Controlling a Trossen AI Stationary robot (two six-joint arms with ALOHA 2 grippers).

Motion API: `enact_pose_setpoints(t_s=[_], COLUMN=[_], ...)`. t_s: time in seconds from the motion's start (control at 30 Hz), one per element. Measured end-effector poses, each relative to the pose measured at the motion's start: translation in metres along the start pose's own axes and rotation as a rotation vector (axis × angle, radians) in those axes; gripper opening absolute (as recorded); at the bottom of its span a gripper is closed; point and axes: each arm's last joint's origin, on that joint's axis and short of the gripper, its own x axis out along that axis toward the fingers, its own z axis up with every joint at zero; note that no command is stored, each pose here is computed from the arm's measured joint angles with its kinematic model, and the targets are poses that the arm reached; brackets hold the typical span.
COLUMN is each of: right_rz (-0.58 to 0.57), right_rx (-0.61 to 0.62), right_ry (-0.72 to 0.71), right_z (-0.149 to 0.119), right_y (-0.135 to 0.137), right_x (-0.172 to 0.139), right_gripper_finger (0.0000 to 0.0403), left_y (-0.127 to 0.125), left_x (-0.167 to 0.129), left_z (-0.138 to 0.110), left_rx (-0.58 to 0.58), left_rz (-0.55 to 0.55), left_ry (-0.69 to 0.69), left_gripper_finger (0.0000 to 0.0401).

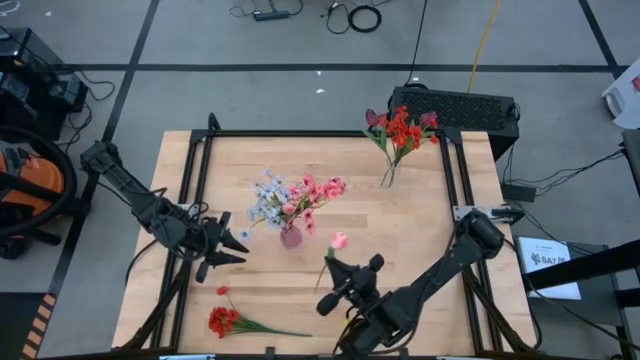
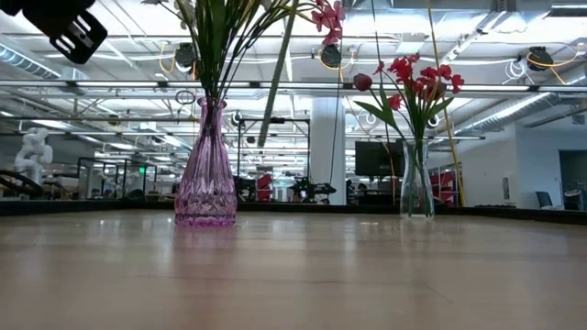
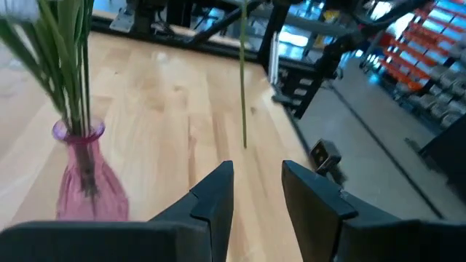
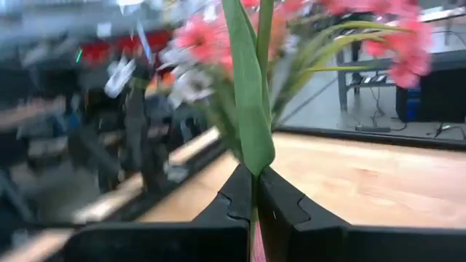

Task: Sort flowers into vase by color
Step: Put the pink flower into the purple vase

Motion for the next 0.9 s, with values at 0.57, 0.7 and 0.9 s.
enact_pose_setpoints(t_s=[0.57,0.7,0.9], right_rz=[-0.071,-0.112,-0.057], right_rx=[0.066,-0.054,-0.246], right_ry=[-0.085,0.020,0.265], right_z=[-0.020,-0.019,-0.027], right_y=[-0.043,-0.040,-0.032], right_x=[0.025,0.040,0.059], right_gripper_finger=[0.0000,0.0000,0.0000], left_y=[0.024,0.029,0.037], left_x=[0.005,0.006,0.007], left_z=[0.002,0.004,0.007], left_rx=[-0.012,-0.007,-0.016], left_rz=[0.185,0.220,0.274], left_ry=[0.014,0.002,-0.013], left_gripper_finger=[0.0125,0.0125,0.0125])
